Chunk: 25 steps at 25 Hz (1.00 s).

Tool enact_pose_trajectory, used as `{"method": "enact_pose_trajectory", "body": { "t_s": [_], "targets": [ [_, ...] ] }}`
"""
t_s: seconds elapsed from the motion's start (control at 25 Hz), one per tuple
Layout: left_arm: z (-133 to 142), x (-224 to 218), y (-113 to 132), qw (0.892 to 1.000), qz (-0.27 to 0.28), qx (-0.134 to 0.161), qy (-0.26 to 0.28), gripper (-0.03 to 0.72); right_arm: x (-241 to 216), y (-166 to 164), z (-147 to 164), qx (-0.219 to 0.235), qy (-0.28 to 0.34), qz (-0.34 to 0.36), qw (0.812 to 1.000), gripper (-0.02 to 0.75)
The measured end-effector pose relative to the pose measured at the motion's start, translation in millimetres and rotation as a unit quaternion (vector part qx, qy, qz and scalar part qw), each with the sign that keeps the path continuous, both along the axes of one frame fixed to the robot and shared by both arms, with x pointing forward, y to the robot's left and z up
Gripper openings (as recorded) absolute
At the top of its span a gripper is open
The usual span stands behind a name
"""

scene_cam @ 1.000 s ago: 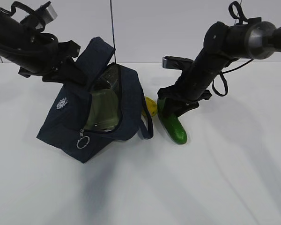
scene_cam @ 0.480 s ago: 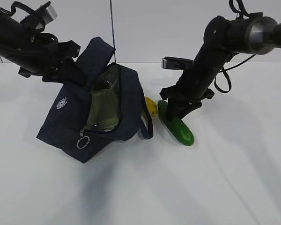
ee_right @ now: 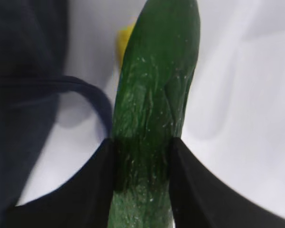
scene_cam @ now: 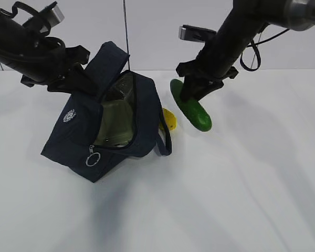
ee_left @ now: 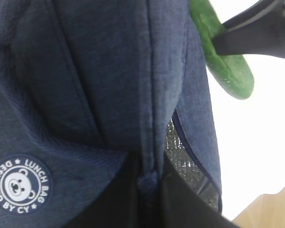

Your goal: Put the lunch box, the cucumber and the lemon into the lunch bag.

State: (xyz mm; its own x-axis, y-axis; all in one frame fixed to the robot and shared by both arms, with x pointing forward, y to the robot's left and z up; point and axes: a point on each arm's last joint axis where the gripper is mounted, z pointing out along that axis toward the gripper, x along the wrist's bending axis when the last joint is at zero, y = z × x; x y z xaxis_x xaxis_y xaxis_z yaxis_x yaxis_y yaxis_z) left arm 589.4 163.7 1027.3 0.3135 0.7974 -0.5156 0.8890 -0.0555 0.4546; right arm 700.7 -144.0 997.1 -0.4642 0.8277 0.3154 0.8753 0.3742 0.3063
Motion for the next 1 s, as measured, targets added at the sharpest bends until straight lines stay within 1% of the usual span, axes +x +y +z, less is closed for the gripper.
{"method": "enact_pose_trajectory", "body": {
  "t_s": [0.2,0.28,0.36,0.52,0.64,0.76,0.88,1.0],
  "targets": [
    [0,0,0,1.000,0.000,0.000,0.000,0.017,-12,12,45,0.102,-0.010,-0.010,0.995,0.265],
    [0,0,0,1.000,0.000,0.000,0.000,0.017,-17,15,61,0.135,-0.013,-0.011,0.991,0.265],
    [0,0,0,1.000,0.000,0.000,0.000,0.017,-20,18,67,0.158,-0.012,-0.011,0.987,0.265],
    [0,0,0,1.000,0.000,-0.001,0.001,0.017,-26,29,60,0.174,0.014,-0.005,0.985,0.265],
    [0,0,0,1.000,-0.001,-0.001,0.002,0.017,-30,45,49,0.210,0.048,-0.001,0.976,0.265],
    [0,0,0,1.000,0.000,-0.002,0.002,0.017,-30,56,38,0.234,0.073,0.001,0.969,0.265],
    [0,-1,-1,1.000,-0.001,-0.005,0.005,0.017,-29,63,34,0.264,0.091,-0.005,0.960,0.265],
    [1,-1,-1,1.000,0.000,-0.010,0.007,0.017,-28,68,28,0.275,0.095,0.001,0.957,0.265]
  ]
}}
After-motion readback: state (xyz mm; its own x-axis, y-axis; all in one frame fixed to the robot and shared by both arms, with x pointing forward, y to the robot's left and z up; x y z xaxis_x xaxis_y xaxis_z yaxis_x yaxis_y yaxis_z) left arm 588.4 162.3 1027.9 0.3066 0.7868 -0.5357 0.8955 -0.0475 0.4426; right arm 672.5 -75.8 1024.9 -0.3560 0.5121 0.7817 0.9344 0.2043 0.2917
